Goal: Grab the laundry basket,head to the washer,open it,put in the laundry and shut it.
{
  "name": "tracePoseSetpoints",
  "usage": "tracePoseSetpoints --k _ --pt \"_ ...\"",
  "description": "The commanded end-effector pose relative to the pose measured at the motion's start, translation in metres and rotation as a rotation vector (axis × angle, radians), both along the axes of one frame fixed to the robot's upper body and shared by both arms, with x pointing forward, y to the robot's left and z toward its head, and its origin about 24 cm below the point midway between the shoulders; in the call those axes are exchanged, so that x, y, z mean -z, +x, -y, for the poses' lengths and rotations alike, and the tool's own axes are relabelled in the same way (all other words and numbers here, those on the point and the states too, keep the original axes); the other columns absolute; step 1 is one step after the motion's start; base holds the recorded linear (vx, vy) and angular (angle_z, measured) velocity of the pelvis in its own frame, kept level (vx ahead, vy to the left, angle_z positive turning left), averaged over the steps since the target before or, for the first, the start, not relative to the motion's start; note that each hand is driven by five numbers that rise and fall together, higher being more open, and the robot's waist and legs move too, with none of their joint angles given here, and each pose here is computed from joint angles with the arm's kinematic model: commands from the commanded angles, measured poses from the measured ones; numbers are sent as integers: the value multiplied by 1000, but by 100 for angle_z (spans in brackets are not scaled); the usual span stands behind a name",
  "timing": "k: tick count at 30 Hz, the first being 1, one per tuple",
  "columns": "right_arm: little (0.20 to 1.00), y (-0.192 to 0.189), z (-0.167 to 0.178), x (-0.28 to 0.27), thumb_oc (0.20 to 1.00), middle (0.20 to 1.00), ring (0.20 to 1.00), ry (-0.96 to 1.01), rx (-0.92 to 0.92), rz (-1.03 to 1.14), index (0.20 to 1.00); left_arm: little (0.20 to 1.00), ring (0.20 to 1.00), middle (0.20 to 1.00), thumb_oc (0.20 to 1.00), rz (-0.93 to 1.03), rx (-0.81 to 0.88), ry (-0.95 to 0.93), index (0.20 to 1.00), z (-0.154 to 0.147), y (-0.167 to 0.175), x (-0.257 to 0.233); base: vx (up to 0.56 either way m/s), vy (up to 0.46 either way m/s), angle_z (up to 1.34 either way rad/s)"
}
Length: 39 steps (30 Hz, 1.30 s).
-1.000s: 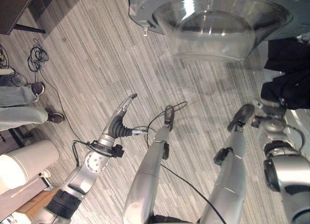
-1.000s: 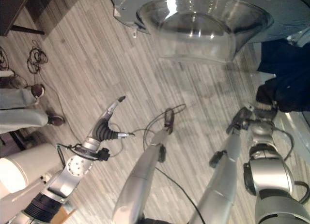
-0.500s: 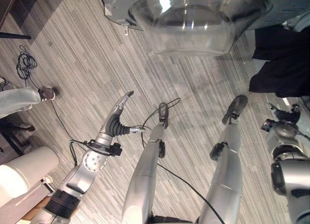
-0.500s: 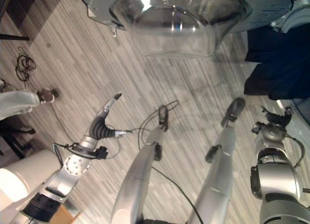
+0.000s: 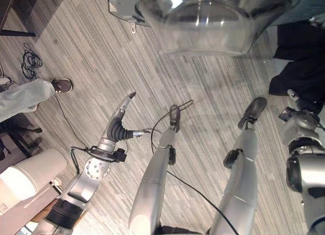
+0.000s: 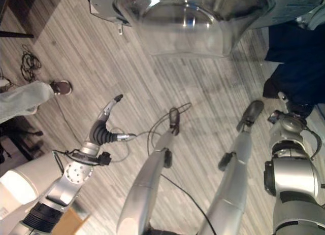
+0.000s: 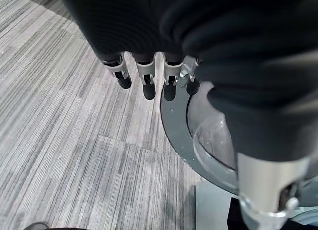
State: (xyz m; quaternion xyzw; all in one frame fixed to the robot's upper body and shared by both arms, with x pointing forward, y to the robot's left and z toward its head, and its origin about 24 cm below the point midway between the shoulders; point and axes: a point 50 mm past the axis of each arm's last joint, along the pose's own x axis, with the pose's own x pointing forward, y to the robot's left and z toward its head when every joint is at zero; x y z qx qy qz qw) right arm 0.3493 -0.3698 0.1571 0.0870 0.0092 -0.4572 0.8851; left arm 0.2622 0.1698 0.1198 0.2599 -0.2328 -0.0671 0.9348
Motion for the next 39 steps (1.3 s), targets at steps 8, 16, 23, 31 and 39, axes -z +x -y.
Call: tracePoseSetpoints --k 8,16,23,31,39 --pt "200 -16 27 -121 200 200 200 -226 117 351 200 1000 1000 1000 1000 68 27 -50 1000 0 -14 -11 -1 -26 2" --pt "200 -16 -15 -141 200 200 200 -309 42 641 200 1000 1000 1000 1000 112 -33 -51 1000 -10 -13 -19 -9 -1 0" --pt "200 -36 -37 -135 200 200 200 -253 54 889 200 1000 1000 1000 1000 124 -63 -37 1000 -21 -14 -23 7 0 -2" --pt "200 -81 -36 -200 200 200 200 -372 283 1105 200 1000 1000 1000 1000 93 -37 15 1000 -25 -19 -25 36 -9 -14" --pt "200 -65 22 -252 200 200 200 -1082 548 -5 200 1000 1000 1000 1000 82 73 56 1000 -13 -25 -26 0 -3 0"
